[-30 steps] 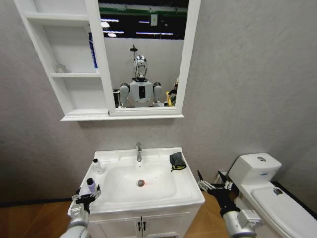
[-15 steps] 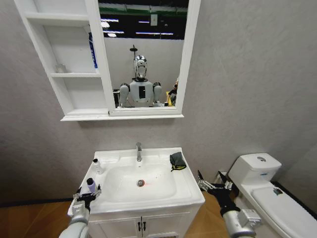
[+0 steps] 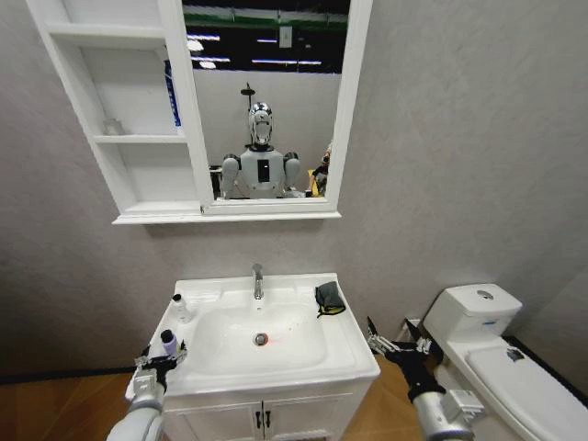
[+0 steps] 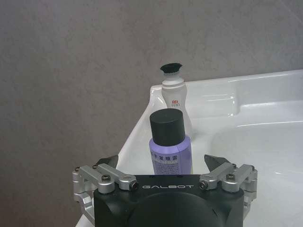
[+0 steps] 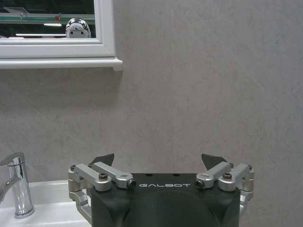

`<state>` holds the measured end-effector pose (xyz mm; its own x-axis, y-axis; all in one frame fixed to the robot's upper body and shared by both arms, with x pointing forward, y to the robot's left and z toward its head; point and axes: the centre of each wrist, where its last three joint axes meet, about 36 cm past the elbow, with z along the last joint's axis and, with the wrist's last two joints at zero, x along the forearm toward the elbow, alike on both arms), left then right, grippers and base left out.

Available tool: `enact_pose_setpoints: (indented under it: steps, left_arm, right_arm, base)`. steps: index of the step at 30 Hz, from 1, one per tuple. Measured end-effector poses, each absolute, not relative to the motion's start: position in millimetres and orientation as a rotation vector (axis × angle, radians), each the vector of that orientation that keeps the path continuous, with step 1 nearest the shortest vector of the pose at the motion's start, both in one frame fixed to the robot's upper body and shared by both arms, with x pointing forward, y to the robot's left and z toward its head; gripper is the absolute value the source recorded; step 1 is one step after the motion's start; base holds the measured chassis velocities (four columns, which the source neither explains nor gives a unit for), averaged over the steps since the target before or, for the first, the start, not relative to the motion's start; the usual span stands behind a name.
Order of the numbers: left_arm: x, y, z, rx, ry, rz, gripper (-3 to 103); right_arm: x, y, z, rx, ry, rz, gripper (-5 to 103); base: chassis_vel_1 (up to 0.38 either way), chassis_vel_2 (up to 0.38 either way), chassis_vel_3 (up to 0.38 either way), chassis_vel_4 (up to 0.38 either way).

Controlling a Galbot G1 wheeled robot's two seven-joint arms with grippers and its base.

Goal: Move facial cleanser and shampoo from washbasin to cabinet, then wipe washbasin with towel.

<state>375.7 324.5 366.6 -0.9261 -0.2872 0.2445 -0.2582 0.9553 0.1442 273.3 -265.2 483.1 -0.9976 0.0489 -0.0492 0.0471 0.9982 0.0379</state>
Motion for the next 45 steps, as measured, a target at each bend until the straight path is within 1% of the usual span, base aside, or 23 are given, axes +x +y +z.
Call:
enact_pose_setpoints:
  steps: [2,3,6,7,9,11,13,14,15,16,17,25,31,34,35,37,39,40,42,43,45]
  left_arm:
    - [376,324,365,0.408,-2.839,-0.15,94]
    - [376,324,365,0.408,-2.839,-0.15,94]
    - [378,324,364,0.402,-2.844,-0.144,78]
    - [378,324,364,0.402,-2.844,-0.144,78]
    - [380,323,365,0.398,-2.849,-0.137,68]
    - [382,323,365,0.398,-2.851,-0.133,68]
    - [385,322,364,0.397,-2.853,-0.124,57]
    - [385,322,364,0.397,-2.853,-0.124,57]
    - [386,322,364,0.397,-2.854,-0.121,51]
    - [386,322,364,0.397,-2.854,-0.121,51]
    - [388,322,364,0.397,-2.856,-0.117,43]
    - [383,317,371,0.381,-2.883,-0.099,43]
    - [360,310,407,0.395,-2.941,-0.092,43]
    - [345,306,441,0.395,-2.982,-0.077,43]
    - [345,306,441,0.395,-2.982,-0.077,43]
    - [340,302,479,0.371,-3.028,-0.055,43]
    - [340,300,513,0.334,-3.072,-0.046,43]
    - [340,300,513,0.334,-3.072,-0.046,43]
    - [342,302,547,0.288,-3.115,-0.061,43]
    - [342,302,547,0.288,-3.115,-0.061,43]
    - [345,306,571,0.251,-3.134,-0.058,43]
  right_arm:
    - [274,-265,484,0.072,3.087,0.054,100]
    - [274,-265,484,0.072,3.087,0.054,100]
    - [273,-265,486,0.068,3.084,0.051,100]
    - [273,-265,486,0.068,3.084,0.051,100]
    - [273,-265,487,0.067,3.084,0.05,100]
    - [272,-265,488,0.066,3.085,0.049,100]
    - [271,-265,489,0.066,3.085,0.044,100]
    - [271,-265,489,0.066,3.085,0.044,100]
    - [271,-265,489,0.068,3.084,0.043,100]
    - [271,-265,489,0.068,3.084,0.043,100]
    - [270,-265,491,0.071,3.083,0.041,100]
    - [271,-263,495,0.07,3.083,0.037,100]
    - [277,-261,500,0.053,3.09,0.029,100]
    - [280,-258,505,0.037,3.094,0.031,100]
    - [280,-258,505,0.037,3.094,0.031,100]
    - [279,-257,509,0.032,3.091,0.031,100]
    - [277,-258,511,0.03,3.089,0.024,100]
    - [277,-258,511,0.03,3.089,0.024,100]
    - [275,-258,514,0.027,3.088,0.022,100]
    - [275,-258,514,0.027,3.088,0.022,100]
    - [275,-258,515,0.027,3.089,0.021,100]
  base:
    - [0.0,0.0,0.0,0.0]
    - [0.0,0.0,0.0,0.0]
    - [0.0,0.0,0.0,0.0]
    - [0.0,0.0,0.0,0.0]
    - [0.0,0.0,0.0,0.0]
    - [0.0,0.0,0.0,0.0]
    - [0.0,0.0,0.0,0.0]
    - [0.0,0.0,0.0,0.0]
    - [0.0,0.0,0.0,0.0]
    - [0.0,0.0,0.0,0.0]
    - [0.0,0.0,0.0,0.0]
    - [0.0,0.0,0.0,0.0]
    - [0.0,0.0,0.0,0.0]
    - [0.0,0.0,0.0,0.0]
    - [0.0,0.0,0.0,0.0]
    - [0.0,0.0,0.0,0.0]
    - [0.0,0.0,0.0,0.0]
    - [0.0,0.0,0.0,0.0]
    - [0.0,0.0,0.0,0.0]
    - [0.0,0.0,0.0,0.0]
    - [0.0,0.0,0.0,0.0]
